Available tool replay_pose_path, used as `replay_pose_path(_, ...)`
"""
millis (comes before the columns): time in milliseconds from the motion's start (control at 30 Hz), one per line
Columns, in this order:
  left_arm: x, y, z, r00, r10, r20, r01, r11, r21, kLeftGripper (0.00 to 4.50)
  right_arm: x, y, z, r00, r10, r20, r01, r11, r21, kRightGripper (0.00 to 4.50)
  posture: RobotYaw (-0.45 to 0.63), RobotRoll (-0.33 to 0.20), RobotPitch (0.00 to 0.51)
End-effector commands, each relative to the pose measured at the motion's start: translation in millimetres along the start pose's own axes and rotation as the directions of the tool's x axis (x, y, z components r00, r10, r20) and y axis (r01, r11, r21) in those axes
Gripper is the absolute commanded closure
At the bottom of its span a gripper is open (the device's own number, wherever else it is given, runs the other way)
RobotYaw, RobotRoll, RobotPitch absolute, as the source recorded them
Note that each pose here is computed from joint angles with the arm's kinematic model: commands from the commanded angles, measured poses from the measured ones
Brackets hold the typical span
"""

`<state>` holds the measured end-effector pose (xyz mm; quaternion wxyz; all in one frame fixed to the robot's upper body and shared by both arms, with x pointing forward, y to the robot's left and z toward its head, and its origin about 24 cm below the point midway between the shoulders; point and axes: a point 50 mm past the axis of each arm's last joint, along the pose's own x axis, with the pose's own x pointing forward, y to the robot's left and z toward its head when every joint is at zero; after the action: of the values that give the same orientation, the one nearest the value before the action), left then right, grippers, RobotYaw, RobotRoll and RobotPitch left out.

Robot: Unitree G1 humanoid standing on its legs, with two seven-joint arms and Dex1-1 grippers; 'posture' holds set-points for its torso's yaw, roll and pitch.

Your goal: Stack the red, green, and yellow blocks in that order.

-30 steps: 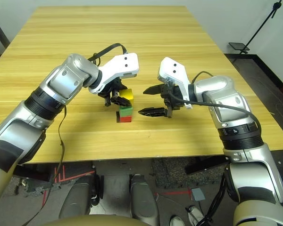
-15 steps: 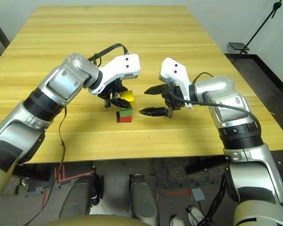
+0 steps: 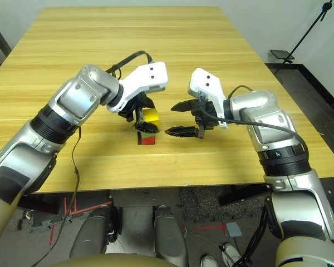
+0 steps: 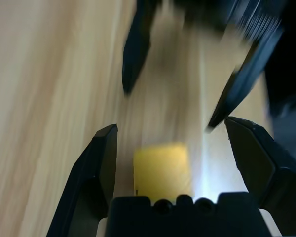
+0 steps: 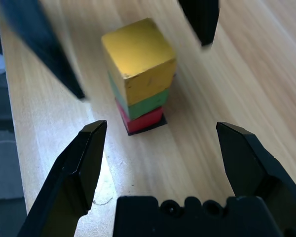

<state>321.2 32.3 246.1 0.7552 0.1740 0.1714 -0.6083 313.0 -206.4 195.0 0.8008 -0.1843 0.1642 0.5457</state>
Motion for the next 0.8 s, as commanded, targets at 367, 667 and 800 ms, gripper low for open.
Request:
replay_pose_path(367, -126.1, 19.8, -114.9, 0.486, 0.857, 0.171, -0.755, 0.51, -0.412, 0.06, -63.7, -63.2, -56.3, 0.614, -0.748, 0.254, 0.607, 0.652, 0.455, 0.0, 0.16, -0.128, 0.084)
replay_pose_path(667, -136.5, -1.2, -184.7, -0.004, 0.99, 0.141, -0.919, 0.052, -0.392, 0.06, -106.9, -60.5, -123.2, 0.276, -0.954, 0.113, 0.828, 0.296, 0.476, 0.0, 0.16, -0.154, 0.099)
replay_pose_path(800, -128.9, -13.1, -202.3, -0.09, 0.989, 0.117, -0.922, -0.039, -0.385, 0.06, -114.8, -53.6, -140.4, 0.22, -0.974, 0.052, 0.856, 0.219, 0.468, 0.0, 0.17, -0.159, 0.096)
